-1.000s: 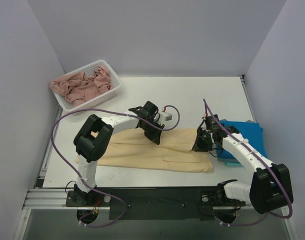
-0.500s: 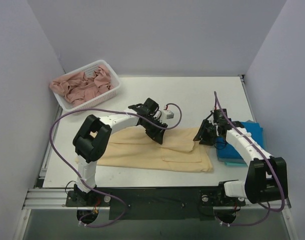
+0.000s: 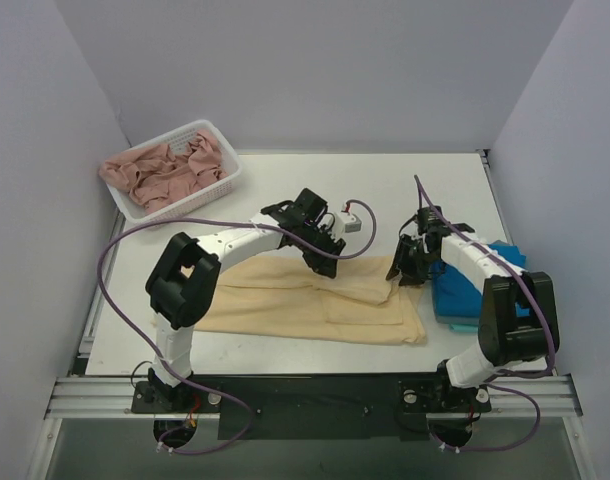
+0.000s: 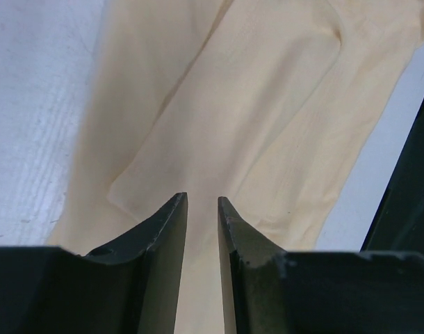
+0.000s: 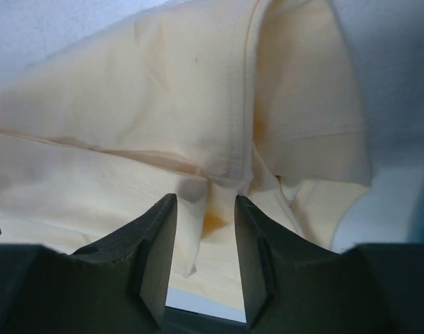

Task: Fold and stack the t-shirts
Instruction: Fold the other side of the tshirt into a rectangle, then rotate the tshirt 90 degrees

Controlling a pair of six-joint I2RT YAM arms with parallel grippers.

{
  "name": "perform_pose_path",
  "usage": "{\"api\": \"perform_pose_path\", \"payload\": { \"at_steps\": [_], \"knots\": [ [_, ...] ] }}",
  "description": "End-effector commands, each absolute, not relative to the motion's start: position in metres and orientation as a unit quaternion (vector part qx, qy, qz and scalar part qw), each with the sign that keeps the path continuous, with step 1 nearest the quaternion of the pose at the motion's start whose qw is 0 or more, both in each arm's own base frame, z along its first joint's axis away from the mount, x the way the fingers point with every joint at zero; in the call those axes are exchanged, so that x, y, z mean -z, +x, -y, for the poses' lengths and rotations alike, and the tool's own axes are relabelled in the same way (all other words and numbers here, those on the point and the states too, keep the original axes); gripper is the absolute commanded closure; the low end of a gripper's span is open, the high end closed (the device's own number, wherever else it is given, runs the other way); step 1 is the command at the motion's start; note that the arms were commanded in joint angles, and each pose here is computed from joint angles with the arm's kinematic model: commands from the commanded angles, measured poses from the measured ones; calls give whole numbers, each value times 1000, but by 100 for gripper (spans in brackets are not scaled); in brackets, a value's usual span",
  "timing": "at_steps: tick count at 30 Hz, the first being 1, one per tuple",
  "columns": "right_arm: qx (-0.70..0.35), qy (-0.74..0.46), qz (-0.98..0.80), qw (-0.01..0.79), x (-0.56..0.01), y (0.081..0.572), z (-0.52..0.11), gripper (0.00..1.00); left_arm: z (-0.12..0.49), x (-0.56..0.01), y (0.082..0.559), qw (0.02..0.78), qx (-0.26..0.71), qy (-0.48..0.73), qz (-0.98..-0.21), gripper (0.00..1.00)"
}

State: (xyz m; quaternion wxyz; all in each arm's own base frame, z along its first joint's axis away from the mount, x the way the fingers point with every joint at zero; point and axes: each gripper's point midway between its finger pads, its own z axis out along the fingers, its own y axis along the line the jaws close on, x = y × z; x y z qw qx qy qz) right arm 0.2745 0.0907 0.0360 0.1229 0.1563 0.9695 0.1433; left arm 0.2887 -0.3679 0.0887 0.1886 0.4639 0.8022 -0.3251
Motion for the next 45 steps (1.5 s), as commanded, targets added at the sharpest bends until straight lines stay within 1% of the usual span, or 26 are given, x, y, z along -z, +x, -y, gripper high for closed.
{"api": "perform_pose_path", "payload": {
  "at_steps": [1,4,5,6,7,8,10,12,14,17,21,23,25,30,32,33,34,35,36,37,38,39,42,45],
  "knots": [
    [-85,144,-980,105,-44,260,-72,62,365,-70,279,192,316,479,-796,67],
    [-47,114,-983,137,-71,259,-66,61,362,-59,275,187,303,488,-797,69],
    [-31,97,-981,168,-86,264,-68,62,363,-58,270,182,306,494,-794,69],
    [-26,80,-980,181,-92,264,-71,65,364,-58,267,177,307,496,-793,69],
    [-25,63,-977,203,-102,264,-79,71,364,-58,265,175,308,497,-792,69],
    [-36,52,-974,216,-105,265,-89,86,364,-57,264,174,309,497,-792,69],
    [-100,55,-968,223,-104,263,-114,100,366,-57,264,176,308,497,-792,69],
    [-157,75,-961,213,-92,259,-133,100,366,-56,264,177,308,497,-792,69],
    [-184,98,-961,184,-72,251,-141,100,364,-55,263,174,306,496,-794,69],
    [-164,140,-968,127,-33,233,-131,100,361,-55,262,171,304,497,-795,69],
    [-136,166,-973,87,-7,222,-107,100,358,-61,260,166,311,496,-793,69],
    [-128,174,-973,81,-7,221,-99,100,357,-71,260,165,320,499,-788,69],
    [-131,165,-973,95,-16,224,-98,100,356,-85,261,170,332,503,-780,69],
    [-134,128,-975,124,-59,234,-96,100,345,-126,263,172,356,521,-756,64],
    [-127,127,-974,140,-77,237,-92,100,330,-134,274,177,348,511,-766,64],
    [-117,134,-972,151,-82,240,-86,100,324,-135,279,181,343,505,-771,67],
    [-114,141,-971,159,-90,241,-82,100,308,-136,295,196,325,485,-788,70],
    [-104,154,-969,165,-93,244,-74,100,291,-136,308,205,312,467,-802,78],
    [-98,163,-968,165,-94,243,-70,100,275,-132,321,214,283,454,-818,82],
    [-86,176,-965,173,-96,249,-60,100,252,-128,334,218,257,434,-835,92],
    [-78,177,-967,168,-93,252,-56,100,234,-122,344,223,218,432,-846,96],
    [-80,181,-964,180,-102,264,-53,100,206,-117,356,228,175,413,-864,100],
    [-91,162,-971,147,-91,288,-61,100,151,-106,369,229,115,384,-887,100],
    [-81,160,-979,98,-62,305,-63,100,86,-90,378,226,44,349,-908,100]
  ]
}}
